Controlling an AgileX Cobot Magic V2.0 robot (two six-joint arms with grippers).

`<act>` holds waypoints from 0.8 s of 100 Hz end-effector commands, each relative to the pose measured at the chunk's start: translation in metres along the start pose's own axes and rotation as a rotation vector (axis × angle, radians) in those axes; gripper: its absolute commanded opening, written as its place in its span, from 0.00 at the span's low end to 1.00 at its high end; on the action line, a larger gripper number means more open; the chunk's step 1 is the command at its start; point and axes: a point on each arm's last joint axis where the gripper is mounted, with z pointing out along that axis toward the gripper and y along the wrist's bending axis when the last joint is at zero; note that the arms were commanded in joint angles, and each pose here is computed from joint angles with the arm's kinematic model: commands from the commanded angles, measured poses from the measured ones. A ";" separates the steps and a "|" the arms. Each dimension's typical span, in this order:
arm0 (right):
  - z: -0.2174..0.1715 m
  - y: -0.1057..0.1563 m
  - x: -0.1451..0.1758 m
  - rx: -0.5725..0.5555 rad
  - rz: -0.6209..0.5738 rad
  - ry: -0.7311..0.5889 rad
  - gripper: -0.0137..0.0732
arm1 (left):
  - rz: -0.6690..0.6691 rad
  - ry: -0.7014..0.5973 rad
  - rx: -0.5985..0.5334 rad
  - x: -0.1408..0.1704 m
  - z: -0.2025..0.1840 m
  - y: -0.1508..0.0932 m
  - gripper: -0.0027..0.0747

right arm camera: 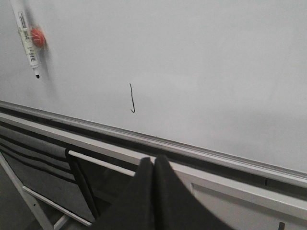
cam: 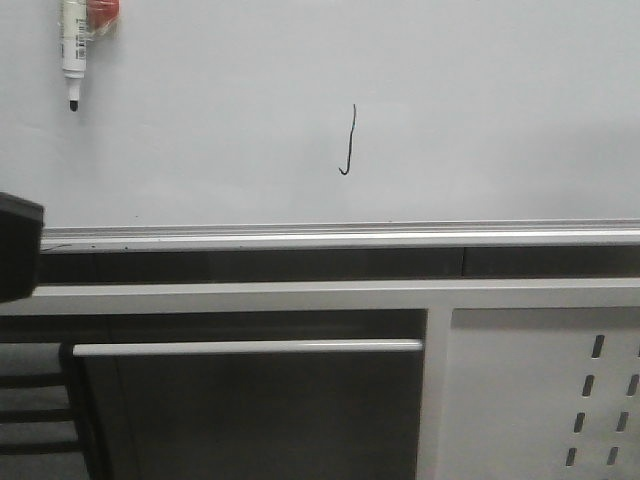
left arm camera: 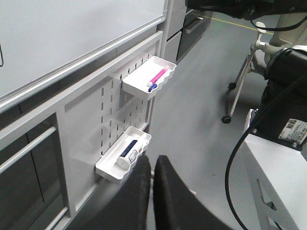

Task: Write number 1 on whiteboard

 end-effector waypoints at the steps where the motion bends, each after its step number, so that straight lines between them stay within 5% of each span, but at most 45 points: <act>1: -0.001 0.003 -0.008 -0.031 0.001 -0.026 0.08 | -0.017 -0.043 0.028 -0.010 0.000 -0.003 0.01; 80: -0.001 0.003 -0.008 -0.031 0.001 -0.026 0.08 | -0.020 -0.020 -0.024 -0.007 0.000 0.002 0.01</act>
